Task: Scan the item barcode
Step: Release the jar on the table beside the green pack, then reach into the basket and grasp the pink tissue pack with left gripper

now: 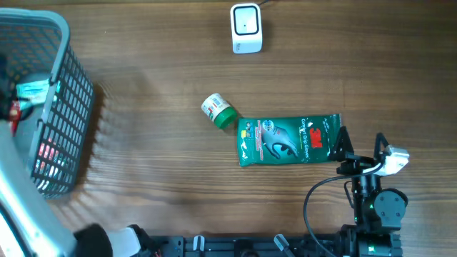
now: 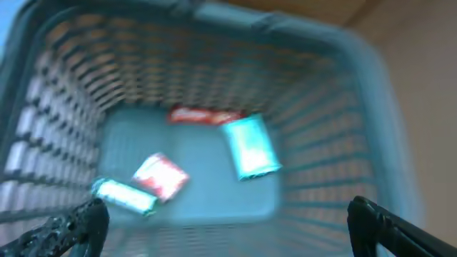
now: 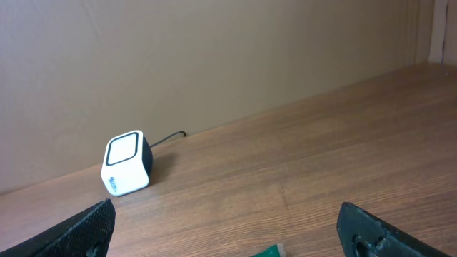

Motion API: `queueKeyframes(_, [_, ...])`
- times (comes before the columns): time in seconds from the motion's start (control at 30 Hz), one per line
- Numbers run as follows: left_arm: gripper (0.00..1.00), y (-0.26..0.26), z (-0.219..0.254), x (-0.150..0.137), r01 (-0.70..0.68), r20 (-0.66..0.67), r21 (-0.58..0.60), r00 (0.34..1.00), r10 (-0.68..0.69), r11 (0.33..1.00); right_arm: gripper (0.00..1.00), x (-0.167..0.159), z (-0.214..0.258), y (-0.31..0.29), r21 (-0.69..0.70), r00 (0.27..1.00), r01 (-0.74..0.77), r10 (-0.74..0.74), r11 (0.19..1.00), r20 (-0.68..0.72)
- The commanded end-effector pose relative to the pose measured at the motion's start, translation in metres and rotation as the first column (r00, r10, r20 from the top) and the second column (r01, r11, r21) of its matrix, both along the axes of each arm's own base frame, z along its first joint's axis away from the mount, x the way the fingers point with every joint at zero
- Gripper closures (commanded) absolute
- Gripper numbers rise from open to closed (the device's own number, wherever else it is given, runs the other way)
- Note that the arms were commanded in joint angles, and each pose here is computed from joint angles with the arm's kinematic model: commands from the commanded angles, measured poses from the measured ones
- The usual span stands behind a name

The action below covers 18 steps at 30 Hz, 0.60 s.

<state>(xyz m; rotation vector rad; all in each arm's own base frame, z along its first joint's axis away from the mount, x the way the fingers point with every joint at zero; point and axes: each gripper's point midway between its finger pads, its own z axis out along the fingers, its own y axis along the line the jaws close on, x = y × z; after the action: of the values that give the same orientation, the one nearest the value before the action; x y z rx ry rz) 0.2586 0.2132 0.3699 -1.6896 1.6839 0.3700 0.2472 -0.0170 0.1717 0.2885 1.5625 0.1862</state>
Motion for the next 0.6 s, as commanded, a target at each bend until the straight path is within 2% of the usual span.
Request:
queueKeyframes(0.0, [0.0,0.023,-0.058,-0.014,0.02,-0.16,-0.204,0.986,-0.054,0.979,0.0,0.0,0.002,0.0,-0.012,1.0,0.004,-0.004,1.0,0.009])
queueKeyframes(0.13, [0.0,0.041,-0.114,-0.019,0.099,-0.32,-0.24,0.931,-0.175,0.966,0.0,0.0,0.002,0.0,-0.012,1.0,0.004,-0.004,1.0,0.009])
queueKeyframes(0.2, [0.0,0.045,-0.137,-0.017,0.114,-0.339,-0.255,0.92,-0.199,0.96,0.0,0.0,0.002,0.0,-0.012,1.0,0.004,-0.004,1.0,0.009])
queueKeyframes(0.3, [0.0,0.045,-0.178,-0.007,0.229,-0.37,-0.284,0.87,-0.327,0.931,0.0,0.0,0.002,0.0,-0.012,1.0,0.004,-0.004,1.0,0.009])
queueKeyframes(0.37, [0.0,0.05,-0.196,-0.007,0.266,-0.39,-0.283,0.846,-0.364,0.921,0.0,0.0,0.002,0.0,-0.012,1.0,0.004,-0.004,1.0,0.009])
queueKeyframes(0.5, [0.0,0.065,-0.217,-0.018,0.23,-0.371,-0.298,0.866,-0.334,0.927,0.0,0.0,0.002,0.0,-0.012,1.0,0.004,-0.004,1.0,0.009])
queueKeyframes(0.57, [0.0,0.066,-0.229,-0.017,0.261,-0.308,-0.353,0.874,-0.375,0.898,0.0,0.0,0.002,0.0,-0.012,1.0,0.004,-0.004,1.0,0.009])
